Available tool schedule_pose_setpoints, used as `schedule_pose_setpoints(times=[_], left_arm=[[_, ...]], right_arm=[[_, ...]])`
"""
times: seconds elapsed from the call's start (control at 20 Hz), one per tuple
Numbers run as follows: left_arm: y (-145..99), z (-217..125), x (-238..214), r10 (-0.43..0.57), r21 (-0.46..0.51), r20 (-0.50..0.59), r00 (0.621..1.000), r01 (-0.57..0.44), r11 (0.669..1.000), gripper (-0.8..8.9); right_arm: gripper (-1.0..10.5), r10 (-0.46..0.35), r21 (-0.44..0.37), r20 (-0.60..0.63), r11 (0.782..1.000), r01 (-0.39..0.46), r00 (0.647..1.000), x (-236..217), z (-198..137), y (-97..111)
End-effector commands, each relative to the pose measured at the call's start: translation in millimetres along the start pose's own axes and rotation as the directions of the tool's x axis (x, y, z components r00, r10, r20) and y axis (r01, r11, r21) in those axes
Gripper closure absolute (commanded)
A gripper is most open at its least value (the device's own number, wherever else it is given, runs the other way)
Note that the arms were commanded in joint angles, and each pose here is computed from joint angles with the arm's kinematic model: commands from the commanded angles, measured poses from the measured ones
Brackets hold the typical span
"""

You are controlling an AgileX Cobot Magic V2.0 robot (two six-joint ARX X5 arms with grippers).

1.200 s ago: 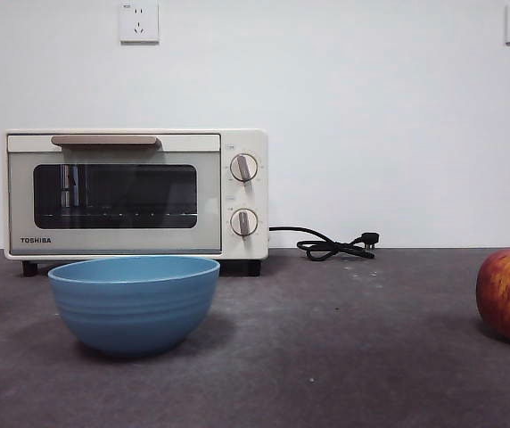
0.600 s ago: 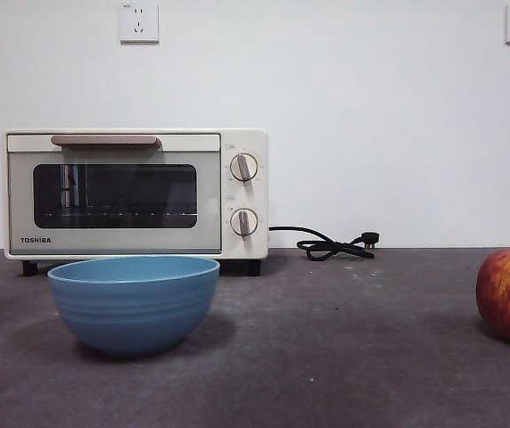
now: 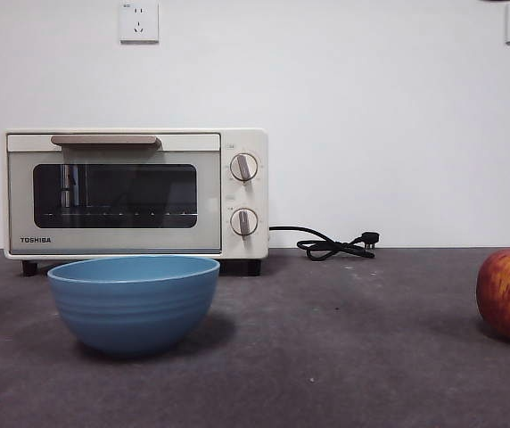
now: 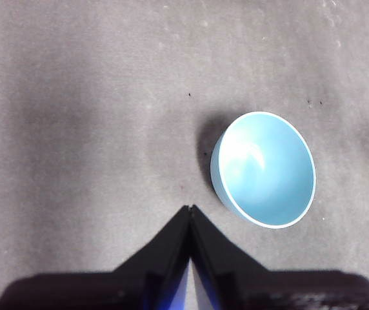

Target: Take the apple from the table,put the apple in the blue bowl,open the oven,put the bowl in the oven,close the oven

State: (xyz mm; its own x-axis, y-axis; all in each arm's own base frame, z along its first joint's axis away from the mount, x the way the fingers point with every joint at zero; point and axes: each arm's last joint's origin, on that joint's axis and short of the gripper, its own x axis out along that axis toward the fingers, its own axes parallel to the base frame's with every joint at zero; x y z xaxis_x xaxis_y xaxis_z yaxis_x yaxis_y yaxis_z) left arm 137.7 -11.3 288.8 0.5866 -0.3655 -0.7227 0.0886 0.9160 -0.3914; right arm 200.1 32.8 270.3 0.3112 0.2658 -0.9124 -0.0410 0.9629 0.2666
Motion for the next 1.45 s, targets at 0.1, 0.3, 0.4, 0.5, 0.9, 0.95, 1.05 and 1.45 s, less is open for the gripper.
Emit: schedule_pose_setpoints(times=[0.1, 0.3, 0.4, 0.5, 0.9, 0.95, 1.05, 1.45], left_arm=[[-0.6, 0.2, -0.2, -0.006, 0.015, 0.001, 1.0, 0.005, 1.0, 8.18], [-0.6, 0.1, -0.2, -0.005, 0.041, 0.001, 1.0, 0.005, 0.999, 8.18], [-0.5, 0.2, -0.1, -0.005, 0.041, 0.0, 1.0, 0.005, 0.999, 8.18], [-0.4, 0.3, 0.1, -0.004, 0.043, -0.001, 1.0, 0.004, 0.999, 8.18], [0.0, 0.8, 1.4, -0.004, 0.061, -0.007, 1.0, 0.004, 0.998, 8.18], [0.0, 0.8, 1.4, -0.003, 0.061, -0.007, 1.0, 0.004, 0.998, 8.18], [0.0, 0.8, 1.4, -0.004, 0.061, -0.007, 1.0, 0.004, 0.998, 8.18], [0.0, 1.0, 1.6, -0.003, 0.064, -0.007, 1.0, 0.003, 0.998, 8.18]], right_arm=[[5.0, -0.111, -0.069, 0.009, 0.991, 0.112, 0.994, 5.9, 18.1, 18.0], [3.4, -0.126, -0.124, -0.046, 0.985, 0.12, 0.991, 25.5, 34.3, 34.1], [3.5, -0.155, -0.121, -0.074, 0.982, 0.145, 0.985, 41.5, 39.2, 36.1], [3.5, -0.193, -0.113, -0.103, 0.977, 0.181, 0.976, 55.0, 42.9, 34.2], [3.5, -0.248, -0.114, -0.176, 0.966, 0.231, 0.953, 95.3, 51.0, 28.9], [3.5, -0.252, -0.104, -0.192, 0.966, 0.236, 0.949, 100.8, 51.0, 28.0], [3.5, -0.259, -0.093, -0.222, 0.965, 0.244, 0.94, 109.3, 50.6, 26.1], [7.7, -0.267, -0.078, -0.255, 0.964, 0.255, 0.929, 111.3, 48.0, 24.9]])
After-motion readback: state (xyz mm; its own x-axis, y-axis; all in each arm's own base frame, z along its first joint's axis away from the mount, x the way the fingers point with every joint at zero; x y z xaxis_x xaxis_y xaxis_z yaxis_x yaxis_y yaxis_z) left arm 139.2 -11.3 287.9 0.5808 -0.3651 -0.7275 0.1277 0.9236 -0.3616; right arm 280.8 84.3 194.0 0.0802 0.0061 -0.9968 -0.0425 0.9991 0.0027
